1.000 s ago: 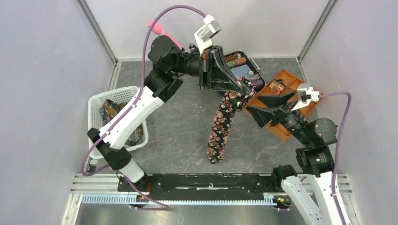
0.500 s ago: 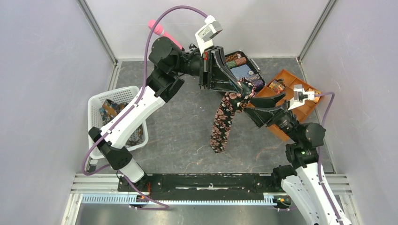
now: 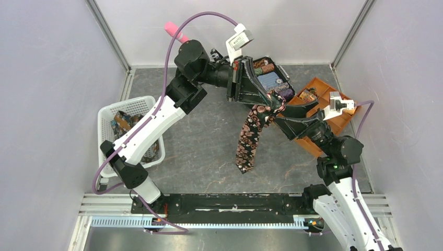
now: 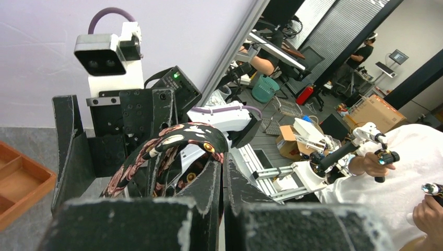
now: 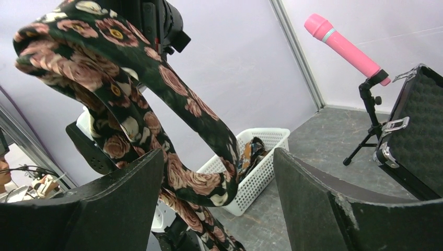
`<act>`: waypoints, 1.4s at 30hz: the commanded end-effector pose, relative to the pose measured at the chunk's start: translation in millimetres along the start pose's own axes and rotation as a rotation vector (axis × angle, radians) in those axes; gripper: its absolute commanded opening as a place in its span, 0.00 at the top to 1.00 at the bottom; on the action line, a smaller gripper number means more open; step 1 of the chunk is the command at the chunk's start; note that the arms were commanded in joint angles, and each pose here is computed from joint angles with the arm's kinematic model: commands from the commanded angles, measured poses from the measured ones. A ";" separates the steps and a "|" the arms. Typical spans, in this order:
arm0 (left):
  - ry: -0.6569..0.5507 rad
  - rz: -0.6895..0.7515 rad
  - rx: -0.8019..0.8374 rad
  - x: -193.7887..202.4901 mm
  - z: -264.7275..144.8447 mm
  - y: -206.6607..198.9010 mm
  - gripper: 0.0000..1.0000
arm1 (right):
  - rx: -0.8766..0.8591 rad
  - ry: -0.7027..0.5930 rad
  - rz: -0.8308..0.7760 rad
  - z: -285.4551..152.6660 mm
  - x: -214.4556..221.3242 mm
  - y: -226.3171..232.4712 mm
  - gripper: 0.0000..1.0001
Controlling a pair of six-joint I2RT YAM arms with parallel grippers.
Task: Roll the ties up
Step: Pick up the tie from the bin.
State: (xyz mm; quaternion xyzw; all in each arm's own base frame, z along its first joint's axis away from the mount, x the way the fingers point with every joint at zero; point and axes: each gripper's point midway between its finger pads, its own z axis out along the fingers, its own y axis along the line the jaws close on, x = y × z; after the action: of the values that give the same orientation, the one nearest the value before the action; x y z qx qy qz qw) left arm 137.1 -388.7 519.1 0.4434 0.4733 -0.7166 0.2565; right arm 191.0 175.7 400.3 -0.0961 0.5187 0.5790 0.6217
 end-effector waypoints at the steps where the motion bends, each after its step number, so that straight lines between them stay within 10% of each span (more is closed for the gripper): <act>1: -0.003 0.079 -0.025 -3.4 -2.0 -10.7 0.98 | -0.049 -0.019 0.003 4.2 -6.6 9.2 0.18; 11: 0.003 0.097 -0.051 -2.1 -2.9 -6.6 0.98 | -0.058 0.063 0.085 15.7 24.9 1.8 0.23; 35: 0.008 0.143 -0.139 3.2 -12.8 -6.4 0.97 | 0.297 0.073 -0.185 13.5 6.6 -48.2 1.00; 42: 0.051 0.200 -0.397 15.9 -36.2 26.0 0.43 | 0.539 0.013 -0.448 21.4 -87.4 -42.7 1.00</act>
State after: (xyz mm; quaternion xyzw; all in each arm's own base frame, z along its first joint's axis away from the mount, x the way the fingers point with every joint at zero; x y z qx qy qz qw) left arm 157.1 -383.5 485.6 0.4393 0.5486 -0.6306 0.3293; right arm 246.7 160.1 420.3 -0.0554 0.6139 0.3868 0.6859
